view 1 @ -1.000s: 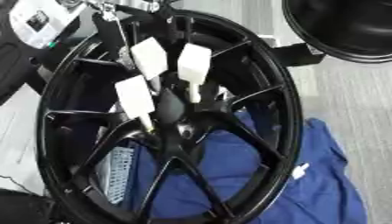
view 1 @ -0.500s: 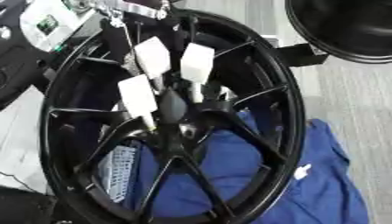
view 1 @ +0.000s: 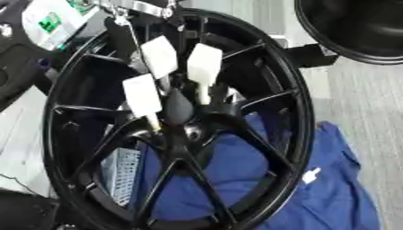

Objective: Pull the pin out of the wheel hub.

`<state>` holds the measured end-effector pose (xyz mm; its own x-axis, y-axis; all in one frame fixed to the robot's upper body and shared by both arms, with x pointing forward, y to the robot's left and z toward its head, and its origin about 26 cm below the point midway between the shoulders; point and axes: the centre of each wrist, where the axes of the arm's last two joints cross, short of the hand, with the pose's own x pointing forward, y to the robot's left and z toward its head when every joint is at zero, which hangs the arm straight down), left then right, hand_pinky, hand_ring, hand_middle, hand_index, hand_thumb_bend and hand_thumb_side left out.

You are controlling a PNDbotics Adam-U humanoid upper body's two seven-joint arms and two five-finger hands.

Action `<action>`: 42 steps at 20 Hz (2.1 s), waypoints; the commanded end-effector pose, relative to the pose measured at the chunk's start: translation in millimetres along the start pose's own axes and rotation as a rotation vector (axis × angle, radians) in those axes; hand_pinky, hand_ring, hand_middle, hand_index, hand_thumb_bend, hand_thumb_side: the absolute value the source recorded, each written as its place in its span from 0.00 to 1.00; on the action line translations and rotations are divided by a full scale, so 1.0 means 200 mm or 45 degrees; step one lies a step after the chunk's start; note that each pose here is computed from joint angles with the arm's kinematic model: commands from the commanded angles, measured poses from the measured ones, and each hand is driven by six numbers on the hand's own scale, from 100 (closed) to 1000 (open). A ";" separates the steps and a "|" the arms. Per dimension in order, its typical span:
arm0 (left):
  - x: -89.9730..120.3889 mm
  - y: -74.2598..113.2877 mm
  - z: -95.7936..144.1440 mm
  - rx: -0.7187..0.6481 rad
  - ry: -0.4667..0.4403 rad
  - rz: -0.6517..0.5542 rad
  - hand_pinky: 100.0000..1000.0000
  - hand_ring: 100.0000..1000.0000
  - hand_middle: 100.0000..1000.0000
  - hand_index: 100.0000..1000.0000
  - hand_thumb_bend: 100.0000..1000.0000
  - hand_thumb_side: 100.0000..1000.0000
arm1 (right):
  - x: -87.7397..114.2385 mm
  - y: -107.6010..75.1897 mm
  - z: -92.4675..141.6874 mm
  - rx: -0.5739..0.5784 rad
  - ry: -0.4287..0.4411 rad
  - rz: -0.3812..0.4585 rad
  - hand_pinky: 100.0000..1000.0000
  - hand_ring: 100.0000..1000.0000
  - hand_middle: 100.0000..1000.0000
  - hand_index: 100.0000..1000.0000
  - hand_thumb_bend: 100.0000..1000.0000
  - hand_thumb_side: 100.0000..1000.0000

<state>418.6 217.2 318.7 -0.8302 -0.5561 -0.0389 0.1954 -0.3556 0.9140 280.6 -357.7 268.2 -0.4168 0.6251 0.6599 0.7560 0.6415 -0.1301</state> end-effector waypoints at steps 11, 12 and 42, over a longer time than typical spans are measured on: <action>0.03 0.09 0.05 -0.061 -0.065 -0.103 0.63 0.47 0.39 0.56 0.47 0.00 | 0.03 -0.02 -0.02 -0.040 -0.036 0.004 0.64 0.59 0.52 0.72 0.00 0.38; 0.03 0.09 0.05 -0.059 -0.065 -0.103 0.63 0.47 0.39 0.56 0.47 0.00 | 0.03 -0.02 -0.02 -0.041 -0.035 0.004 0.64 0.59 0.52 0.72 0.00 0.37; 0.04 0.16 0.07 -0.029 -0.029 -0.145 0.67 0.56 0.48 0.66 0.53 0.00 | 0.01 -0.02 -0.01 -0.054 -0.030 -0.006 0.64 0.59 0.53 0.72 0.00 0.38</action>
<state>413.8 208.4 335.4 -0.8350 -0.5450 -0.0761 0.1542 -0.3644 0.9184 280.5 -358.0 263.2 -0.4195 0.6106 0.6717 0.7629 0.6381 -0.1036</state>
